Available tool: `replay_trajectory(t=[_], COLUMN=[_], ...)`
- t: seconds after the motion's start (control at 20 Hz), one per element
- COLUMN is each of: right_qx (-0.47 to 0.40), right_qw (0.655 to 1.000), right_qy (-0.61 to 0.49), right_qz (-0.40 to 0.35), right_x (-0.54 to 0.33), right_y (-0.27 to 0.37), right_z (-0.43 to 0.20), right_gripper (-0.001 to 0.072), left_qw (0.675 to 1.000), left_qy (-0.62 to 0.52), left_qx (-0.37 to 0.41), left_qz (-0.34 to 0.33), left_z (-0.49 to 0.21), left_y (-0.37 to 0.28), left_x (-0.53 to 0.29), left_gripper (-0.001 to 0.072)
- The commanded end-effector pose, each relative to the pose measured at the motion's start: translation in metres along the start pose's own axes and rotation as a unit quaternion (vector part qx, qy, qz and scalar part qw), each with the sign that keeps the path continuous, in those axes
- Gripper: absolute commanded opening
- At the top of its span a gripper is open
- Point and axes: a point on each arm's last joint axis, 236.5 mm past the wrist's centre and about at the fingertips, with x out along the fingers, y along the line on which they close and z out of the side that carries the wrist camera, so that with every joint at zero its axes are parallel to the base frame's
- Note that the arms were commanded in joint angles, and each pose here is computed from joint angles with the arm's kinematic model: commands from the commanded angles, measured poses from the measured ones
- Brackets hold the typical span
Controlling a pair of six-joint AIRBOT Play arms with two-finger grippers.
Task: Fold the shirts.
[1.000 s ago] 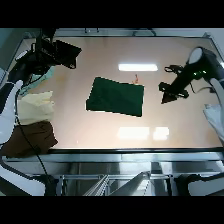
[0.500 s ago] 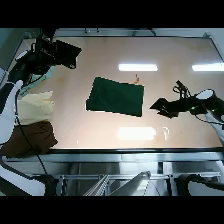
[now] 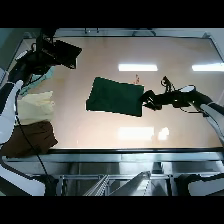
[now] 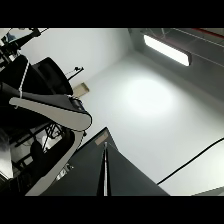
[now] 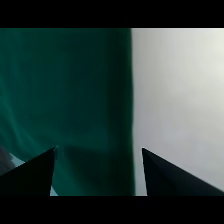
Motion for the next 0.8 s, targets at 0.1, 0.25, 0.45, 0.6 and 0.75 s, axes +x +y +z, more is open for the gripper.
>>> replay_trajectory(t=[0.1, 0.25, 0.45, 0.6, 0.75], right_qx=[0.030, 0.009, -0.056, -0.076, -0.021], right_qw=[0.999, 0.998, 0.995, 0.990, 0.967], right_qy=[0.035, 0.041, 0.031, -0.075, -0.234], right_qz=[0.022, 0.039, 0.076, 0.094, 0.098], right_x=[0.048, 0.047, -0.004, -0.106, -0.253], right_y=[0.029, 0.051, 0.092, 0.115, 0.102], right_z=[0.002, 0.004, 0.011, 0.058, 0.114], right_gripper=[0.0499, 0.0074, 0.0017, 0.0017, 0.0018], left_qw=[1.000, 1.000, 1.000, 1.000, 1.000], left_qy=[-0.003, -0.003, -0.003, 0.006, 0.007], left_qx=[0.000, 0.000, 0.000, 0.000, 0.000], left_qz=[0.002, 0.002, 0.002, -0.003, -0.004], left_z=[0.002, 0.001, 0.001, -0.003, -0.003], left_y=[0.001, 0.001, 0.001, -0.001, -0.001], left_x=[0.000, 0.000, 0.000, 0.000, 0.000], left_gripper=[0.0016, 0.0016, 0.0016, 0.0016, 0.0016])
